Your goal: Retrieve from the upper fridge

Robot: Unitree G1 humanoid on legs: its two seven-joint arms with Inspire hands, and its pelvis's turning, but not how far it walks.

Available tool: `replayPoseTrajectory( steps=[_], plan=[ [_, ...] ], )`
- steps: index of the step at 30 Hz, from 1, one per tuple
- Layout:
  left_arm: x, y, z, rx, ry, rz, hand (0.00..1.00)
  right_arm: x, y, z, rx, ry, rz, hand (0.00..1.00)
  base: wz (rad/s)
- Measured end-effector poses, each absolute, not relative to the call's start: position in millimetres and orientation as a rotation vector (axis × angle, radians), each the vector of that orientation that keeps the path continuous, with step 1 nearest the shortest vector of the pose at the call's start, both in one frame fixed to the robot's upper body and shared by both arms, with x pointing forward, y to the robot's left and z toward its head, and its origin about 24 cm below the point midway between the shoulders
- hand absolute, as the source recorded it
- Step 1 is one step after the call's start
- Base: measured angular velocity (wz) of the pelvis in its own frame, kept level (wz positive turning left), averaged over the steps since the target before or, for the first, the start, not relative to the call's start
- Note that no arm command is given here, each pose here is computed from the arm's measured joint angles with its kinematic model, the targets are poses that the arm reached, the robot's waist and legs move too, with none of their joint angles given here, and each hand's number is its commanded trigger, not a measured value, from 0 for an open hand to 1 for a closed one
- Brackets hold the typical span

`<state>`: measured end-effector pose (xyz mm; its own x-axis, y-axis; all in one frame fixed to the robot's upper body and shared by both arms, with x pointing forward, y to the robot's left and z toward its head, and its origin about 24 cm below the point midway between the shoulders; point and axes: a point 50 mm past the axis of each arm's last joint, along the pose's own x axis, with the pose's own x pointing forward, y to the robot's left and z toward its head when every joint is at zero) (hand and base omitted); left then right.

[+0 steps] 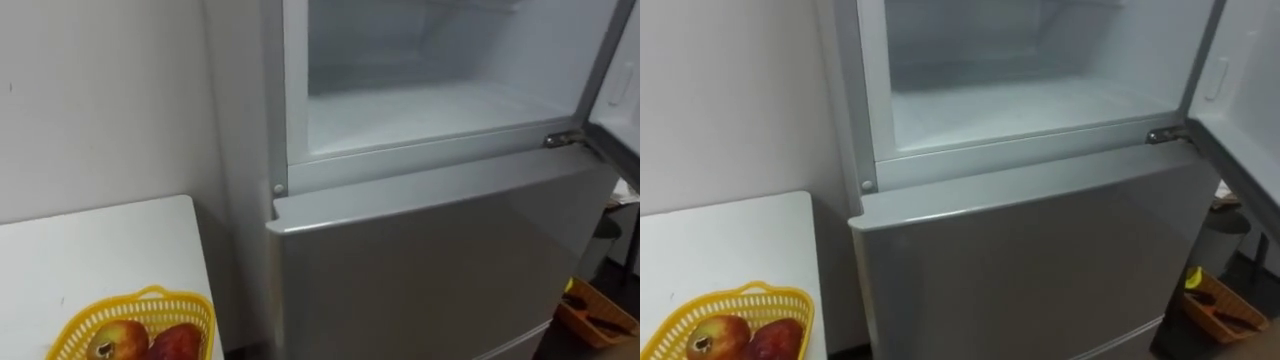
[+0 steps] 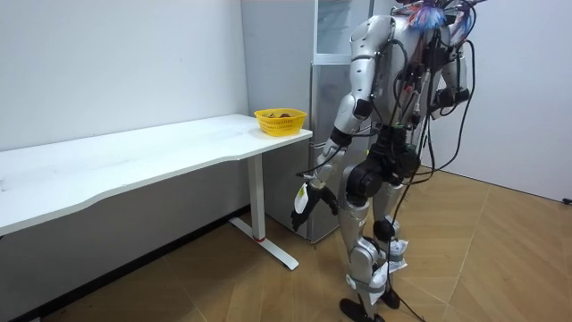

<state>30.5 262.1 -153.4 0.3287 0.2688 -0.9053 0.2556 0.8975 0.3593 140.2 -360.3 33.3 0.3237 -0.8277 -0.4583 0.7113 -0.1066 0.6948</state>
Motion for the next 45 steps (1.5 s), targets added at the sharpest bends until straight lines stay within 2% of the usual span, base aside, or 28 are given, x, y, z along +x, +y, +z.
replayPoseTrajectory(
  steps=[10, 24, 36, 45],
  plan=[
    [25, 261, -153, 0.474, 1.253, 0.029, 0.00, 166, -359, 83, 1.147, -0.434, -0.976, 0.00, 0.00],
    [21, 258, -155, 0.496, 1.266, 0.005, 0.00, 187, -341, 137, 1.047, -0.731, -0.512, 0.00, 0.03],
    [16, 250, -159, 0.466, 1.293, -0.007, 0.00, 207, -312, 148, 0.853, -0.735, -0.253, 0.00, 0.05],
    [21, 249, -159, 0.476, 1.280, -0.017, 0.00, 221, -291, 132, 0.781, -0.635, -0.083, 0.00, 0.03]
  ],
)
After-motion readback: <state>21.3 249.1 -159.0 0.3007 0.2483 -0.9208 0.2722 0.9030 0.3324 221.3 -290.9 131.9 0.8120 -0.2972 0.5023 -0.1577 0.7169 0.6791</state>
